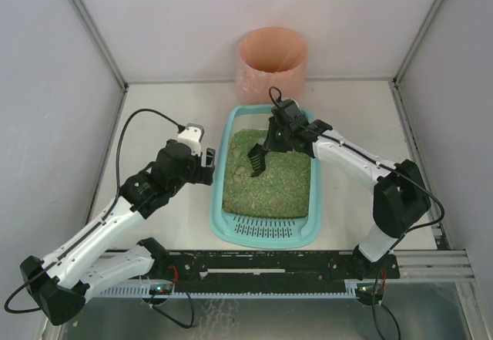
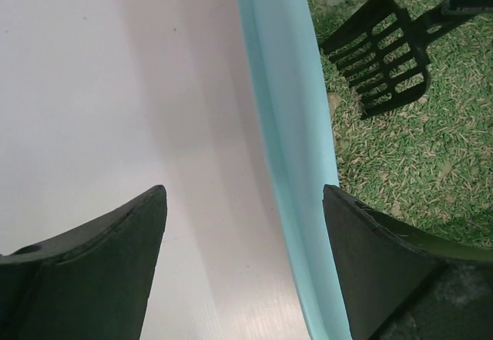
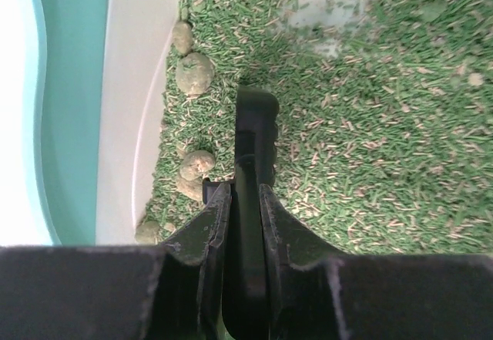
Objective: Clean the litter box
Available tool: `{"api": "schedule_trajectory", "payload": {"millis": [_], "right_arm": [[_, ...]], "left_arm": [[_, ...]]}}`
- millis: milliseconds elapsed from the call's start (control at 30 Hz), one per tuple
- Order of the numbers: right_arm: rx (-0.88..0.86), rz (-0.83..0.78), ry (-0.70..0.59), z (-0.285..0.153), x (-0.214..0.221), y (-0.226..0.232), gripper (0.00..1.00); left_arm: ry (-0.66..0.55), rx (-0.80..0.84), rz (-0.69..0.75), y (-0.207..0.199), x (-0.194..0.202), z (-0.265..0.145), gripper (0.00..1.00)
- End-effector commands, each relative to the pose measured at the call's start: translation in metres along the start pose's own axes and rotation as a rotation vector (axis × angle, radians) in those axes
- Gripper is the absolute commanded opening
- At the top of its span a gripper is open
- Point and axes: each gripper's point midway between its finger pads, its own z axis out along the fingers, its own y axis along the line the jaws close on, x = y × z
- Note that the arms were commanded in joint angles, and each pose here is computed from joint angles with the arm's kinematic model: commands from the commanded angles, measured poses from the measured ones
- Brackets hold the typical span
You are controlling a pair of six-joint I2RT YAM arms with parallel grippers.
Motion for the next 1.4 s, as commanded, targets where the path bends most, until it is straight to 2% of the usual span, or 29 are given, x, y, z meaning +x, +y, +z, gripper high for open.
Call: {"api": "schedule_trajectory", "payload": {"millis": [0, 267, 467, 833, 1367], "right_arm": [[-0.137, 0.132, 0.063, 0.014, 0.025, 0.025, 0.00], [-0.324, 0.353, 0.109, 0.035, 0.056, 0.043, 0.00], [-0.296, 0.376, 0.042, 0.026, 0.051, 0.030, 0.00], [-0.346, 0.452, -0.083, -0.009, 0.025, 0.016, 0.00], [-0.417, 0.537, -0.140, -0.028, 0.019, -0.004, 0.00]], "left_arm": [[-0.081, -0.044, 0.010, 0.011, -0.024, -0.013, 0.86], [-0.070, -0.053, 0.013, 0.011, -0.022, -0.011, 0.86], [-0.066, -0.064, 0.015, 0.013, -0.021, -0.010, 0.86], [-0.087, -0.094, 0.004, 0.021, -0.023, -0.014, 0.86], [-0.090, -0.111, -0.009, 0.027, -0.023, -0.014, 0.86]]}}
